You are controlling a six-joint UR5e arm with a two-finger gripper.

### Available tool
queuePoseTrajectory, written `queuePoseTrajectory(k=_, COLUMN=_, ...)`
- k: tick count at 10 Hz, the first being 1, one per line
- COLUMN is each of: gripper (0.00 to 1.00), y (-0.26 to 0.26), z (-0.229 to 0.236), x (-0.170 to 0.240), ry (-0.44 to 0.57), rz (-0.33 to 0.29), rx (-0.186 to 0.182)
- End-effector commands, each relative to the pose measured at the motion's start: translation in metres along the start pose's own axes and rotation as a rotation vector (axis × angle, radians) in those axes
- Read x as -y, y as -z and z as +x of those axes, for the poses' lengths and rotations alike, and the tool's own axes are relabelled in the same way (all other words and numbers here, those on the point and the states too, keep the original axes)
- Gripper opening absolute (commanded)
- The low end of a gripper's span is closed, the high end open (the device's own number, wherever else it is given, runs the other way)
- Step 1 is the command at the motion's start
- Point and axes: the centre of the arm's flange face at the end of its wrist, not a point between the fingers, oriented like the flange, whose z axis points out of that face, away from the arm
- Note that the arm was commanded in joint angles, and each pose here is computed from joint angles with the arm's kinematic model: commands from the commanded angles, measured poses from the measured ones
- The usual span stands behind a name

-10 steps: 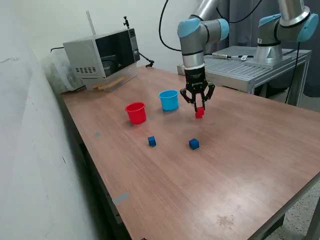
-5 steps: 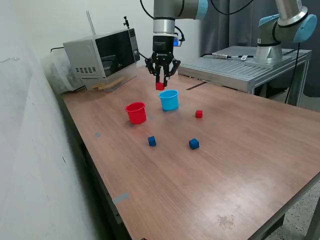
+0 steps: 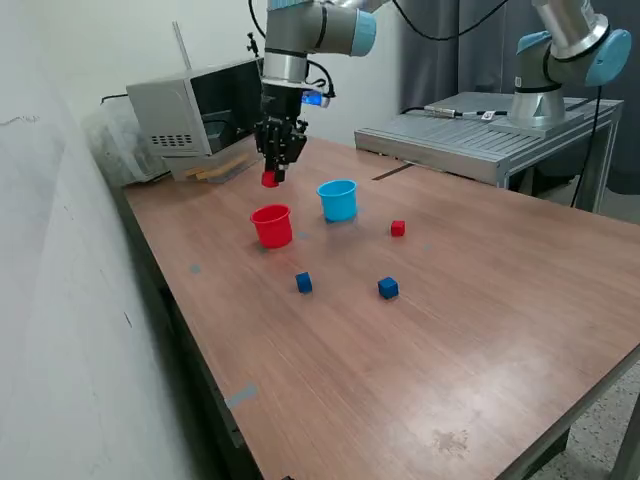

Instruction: Place red objects in the red bin, and blue objects in the blue bin.

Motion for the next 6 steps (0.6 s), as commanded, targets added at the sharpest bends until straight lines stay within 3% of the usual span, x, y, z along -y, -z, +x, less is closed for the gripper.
queuePoseTrajectory(k=1, gripper=0.0, y=-0.032, z=-0.076, x=0.017, ry=-0.146, rz=0.039, rx=0.041)
queuePoseTrajectory(k=6, gripper=0.0, y=-0.049, z=-0.079, x=0.038, ry=-0.137, rz=0.084, rx=0.026)
